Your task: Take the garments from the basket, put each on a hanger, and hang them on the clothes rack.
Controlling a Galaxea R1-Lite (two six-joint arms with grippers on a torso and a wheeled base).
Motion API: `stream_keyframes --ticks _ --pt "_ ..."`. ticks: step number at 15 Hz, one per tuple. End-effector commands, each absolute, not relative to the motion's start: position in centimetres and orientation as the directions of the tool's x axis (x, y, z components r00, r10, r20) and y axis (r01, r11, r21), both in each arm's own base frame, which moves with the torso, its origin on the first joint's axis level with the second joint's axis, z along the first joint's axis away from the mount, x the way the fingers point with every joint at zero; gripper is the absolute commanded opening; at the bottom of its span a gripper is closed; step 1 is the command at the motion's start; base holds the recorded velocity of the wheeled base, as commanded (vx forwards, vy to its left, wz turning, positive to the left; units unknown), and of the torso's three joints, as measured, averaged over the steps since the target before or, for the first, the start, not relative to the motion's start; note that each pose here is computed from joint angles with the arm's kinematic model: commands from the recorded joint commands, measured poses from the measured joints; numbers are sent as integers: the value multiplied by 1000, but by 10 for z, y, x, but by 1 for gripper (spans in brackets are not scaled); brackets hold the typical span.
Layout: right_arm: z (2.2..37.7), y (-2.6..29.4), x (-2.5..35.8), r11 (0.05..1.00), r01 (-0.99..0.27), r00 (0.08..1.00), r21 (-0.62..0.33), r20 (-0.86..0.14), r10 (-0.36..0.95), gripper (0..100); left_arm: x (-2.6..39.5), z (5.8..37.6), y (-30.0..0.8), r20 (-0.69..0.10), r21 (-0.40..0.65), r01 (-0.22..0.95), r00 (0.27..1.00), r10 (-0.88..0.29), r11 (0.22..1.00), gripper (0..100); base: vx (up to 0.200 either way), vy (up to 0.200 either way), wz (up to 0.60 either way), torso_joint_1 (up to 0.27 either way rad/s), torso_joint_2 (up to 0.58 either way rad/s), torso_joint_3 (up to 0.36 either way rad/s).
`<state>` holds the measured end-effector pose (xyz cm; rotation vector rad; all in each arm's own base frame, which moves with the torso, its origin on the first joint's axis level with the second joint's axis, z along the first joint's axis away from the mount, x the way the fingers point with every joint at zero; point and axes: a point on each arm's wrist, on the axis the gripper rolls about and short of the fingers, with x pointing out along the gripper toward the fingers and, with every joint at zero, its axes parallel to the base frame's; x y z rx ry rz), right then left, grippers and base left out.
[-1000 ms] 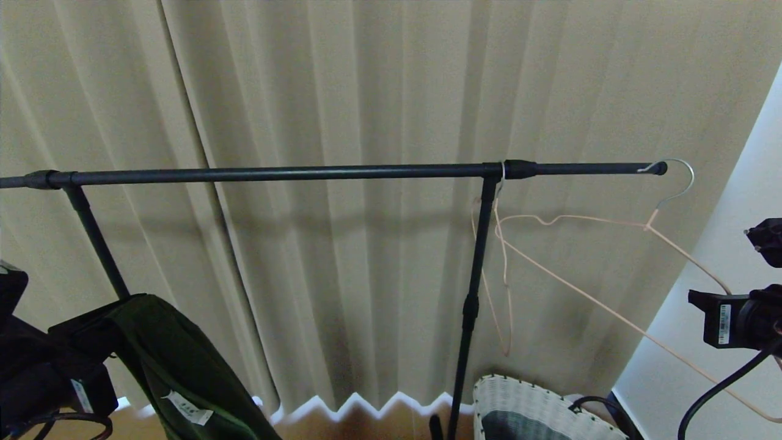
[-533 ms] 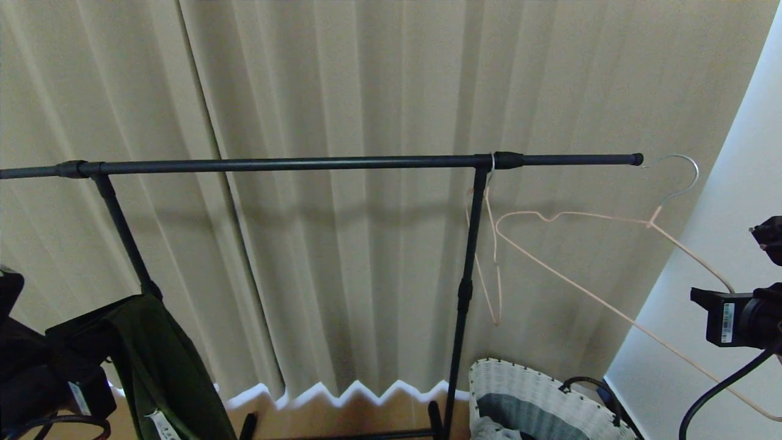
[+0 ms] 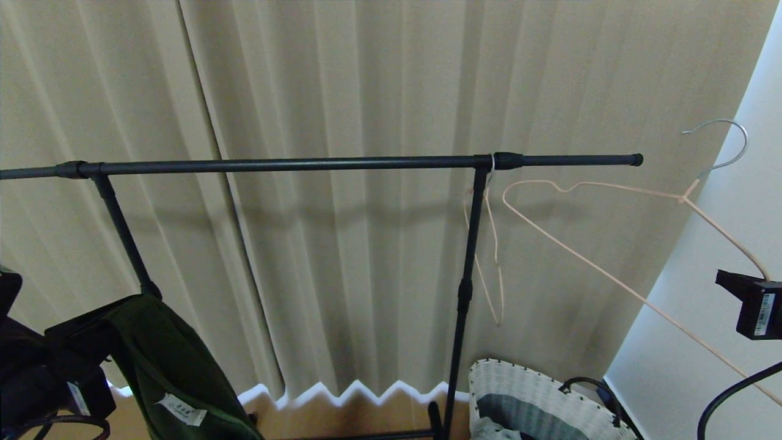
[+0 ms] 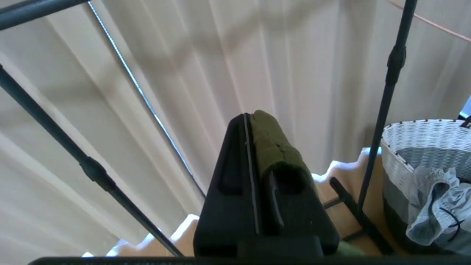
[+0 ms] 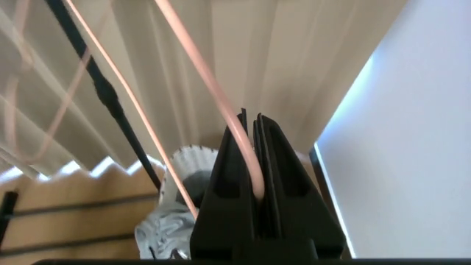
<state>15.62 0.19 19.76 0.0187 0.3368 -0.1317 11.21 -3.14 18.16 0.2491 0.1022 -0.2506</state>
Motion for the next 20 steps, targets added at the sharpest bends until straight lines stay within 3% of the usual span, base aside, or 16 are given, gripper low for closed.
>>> stream_keyframes --ticks 1,5,20 --pt "206 2 142 992 125 954 6 -277 -118 0 112 181 -31 -136 229 258 963 -231 939 0 0 0 0 0 0 0" --pt "204 3 139 996 86 958 17 -277 -78 0 112 179 -31 -141 224 261 962 -234 939 0 0 0 0 0 0 0" --pt "188 9 135 999 37 946 14 -322 -31 0 110 176 -31 -150 232 263 961 -232 937 0 0 200 0 3 3 4"
